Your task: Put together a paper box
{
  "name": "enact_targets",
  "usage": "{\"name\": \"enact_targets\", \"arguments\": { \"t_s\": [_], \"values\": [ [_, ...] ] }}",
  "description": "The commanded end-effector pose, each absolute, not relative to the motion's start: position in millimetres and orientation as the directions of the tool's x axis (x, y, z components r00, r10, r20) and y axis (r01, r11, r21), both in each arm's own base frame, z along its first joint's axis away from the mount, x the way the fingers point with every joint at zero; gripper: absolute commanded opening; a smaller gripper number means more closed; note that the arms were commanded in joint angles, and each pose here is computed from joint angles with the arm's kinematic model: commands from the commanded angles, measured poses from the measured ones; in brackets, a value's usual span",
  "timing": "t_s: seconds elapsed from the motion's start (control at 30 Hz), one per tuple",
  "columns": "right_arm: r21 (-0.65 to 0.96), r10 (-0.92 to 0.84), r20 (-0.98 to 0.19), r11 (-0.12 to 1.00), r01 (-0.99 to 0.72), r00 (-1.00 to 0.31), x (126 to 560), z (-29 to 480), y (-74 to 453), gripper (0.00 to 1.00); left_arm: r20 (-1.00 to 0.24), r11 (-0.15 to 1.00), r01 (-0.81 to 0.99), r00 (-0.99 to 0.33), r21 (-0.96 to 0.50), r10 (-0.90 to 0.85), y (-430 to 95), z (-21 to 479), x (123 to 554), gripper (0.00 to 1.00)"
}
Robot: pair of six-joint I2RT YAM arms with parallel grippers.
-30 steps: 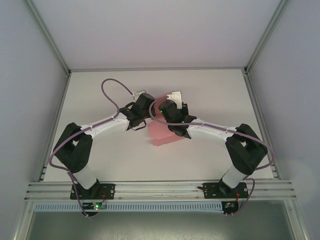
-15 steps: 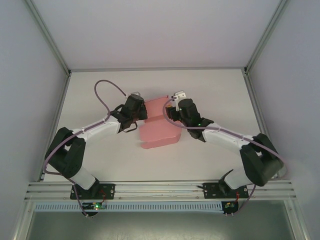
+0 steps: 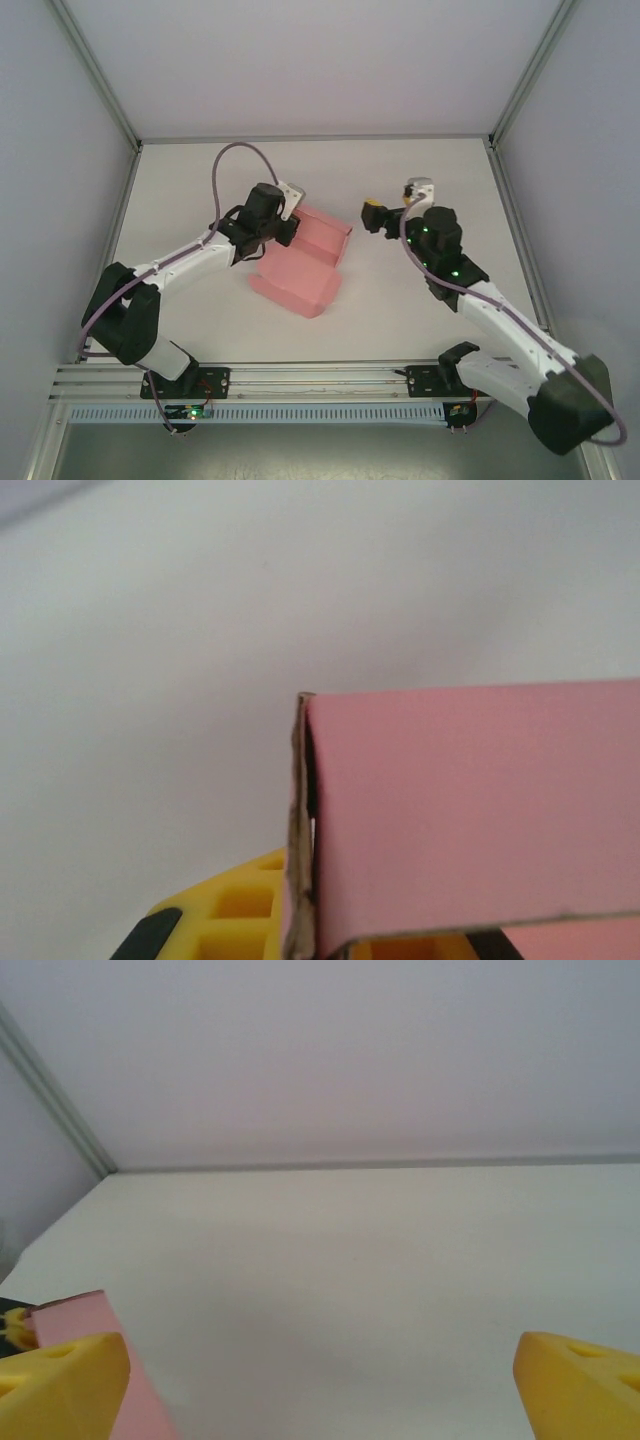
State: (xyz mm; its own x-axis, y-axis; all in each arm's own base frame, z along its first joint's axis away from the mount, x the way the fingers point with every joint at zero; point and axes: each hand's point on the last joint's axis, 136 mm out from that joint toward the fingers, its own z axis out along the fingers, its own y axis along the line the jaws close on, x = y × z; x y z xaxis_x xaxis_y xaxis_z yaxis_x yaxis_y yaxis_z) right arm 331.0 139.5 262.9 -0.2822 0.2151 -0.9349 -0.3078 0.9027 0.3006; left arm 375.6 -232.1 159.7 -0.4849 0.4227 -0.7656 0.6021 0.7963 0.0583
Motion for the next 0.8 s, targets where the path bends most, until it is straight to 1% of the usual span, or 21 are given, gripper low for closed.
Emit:
{"name": "enact_targets", "arguments": {
  "t_s": [0.0,0.07,0.1,0.13,0.23,0.27,0.4,0.47,0.53,0.67,0.7,0.77],
  "values": [
    [0.353,0.259,-0.902,0.903,-0.247,-0.344,314,251,118,0.98,-0.601,0.379,0.833,-0.071,0.403,0.796,-238,176,367,0.0],
    [0.352,0.265,-0.9,0.91,-0.219,-0.345,305,249,106,0.98,-0.479,0.119,0.907,0.099,0.405,0.872,-241,170,347,0.0],
    [0.354,0.269,-0.898,0.912,-0.208,-0.348,301,246,100,0.98,-0.436,0.012,0.92,0.174,0.391,0.883,-243,171,341,0.0],
    [0.356,0.275,-0.898,0.913,-0.201,-0.344,297,246,96,0.98,-0.407,-0.06,0.92,0.229,0.387,0.884,-245,173,340,0.0],
    [0.373,0.301,-0.892,0.912,-0.172,-0.338,287,239,85,0.98,-0.352,-0.215,0.898,0.357,0.383,0.865,-258,180,342,0.0],
    [0.379,0.311,-0.89,0.911,-0.161,-0.335,284,236,81,0.98,-0.308,-0.28,0.879,0.409,0.386,0.859,-263,176,342,0.0],
    [0.382,0.321,-0.884,0.916,-0.127,-0.341,274,228,70,0.98,-0.067,-0.464,0.747,0.557,0.475,0.828,-283,145,360,0.0],
    [0.379,0.323,-0.883,0.919,-0.111,-0.341,270,227,66,0.98,0.009,-0.547,0.669,0.629,0.503,0.778,-295,130,362,0.0],
    [0.376,0.322,-0.884,0.921,-0.106,-0.338,268,227,63,0.98,0.015,-0.601,0.608,0.696,0.518,0.718,-309,121,358,0.0],
    [0.38,0.329,-0.883,0.92,-0.098,-0.335,267,226,60,0.98,0.021,-0.727,0.481,0.827,0.49,0.562,-326,102,336,0.0],
    [0.382,0.331,-0.882,0.919,-0.096,-0.336,267,225,60,0.98,0.037,-0.751,0.458,0.843,0.476,0.537,-329,95,332,0.0],
    [0.39,0.34,-0.874,0.917,-0.082,-0.348,267,219,58,0.99,0.089,-0.823,0.405,0.876,0.399,0.474,-326,75,320,0.0]
  ]
}}
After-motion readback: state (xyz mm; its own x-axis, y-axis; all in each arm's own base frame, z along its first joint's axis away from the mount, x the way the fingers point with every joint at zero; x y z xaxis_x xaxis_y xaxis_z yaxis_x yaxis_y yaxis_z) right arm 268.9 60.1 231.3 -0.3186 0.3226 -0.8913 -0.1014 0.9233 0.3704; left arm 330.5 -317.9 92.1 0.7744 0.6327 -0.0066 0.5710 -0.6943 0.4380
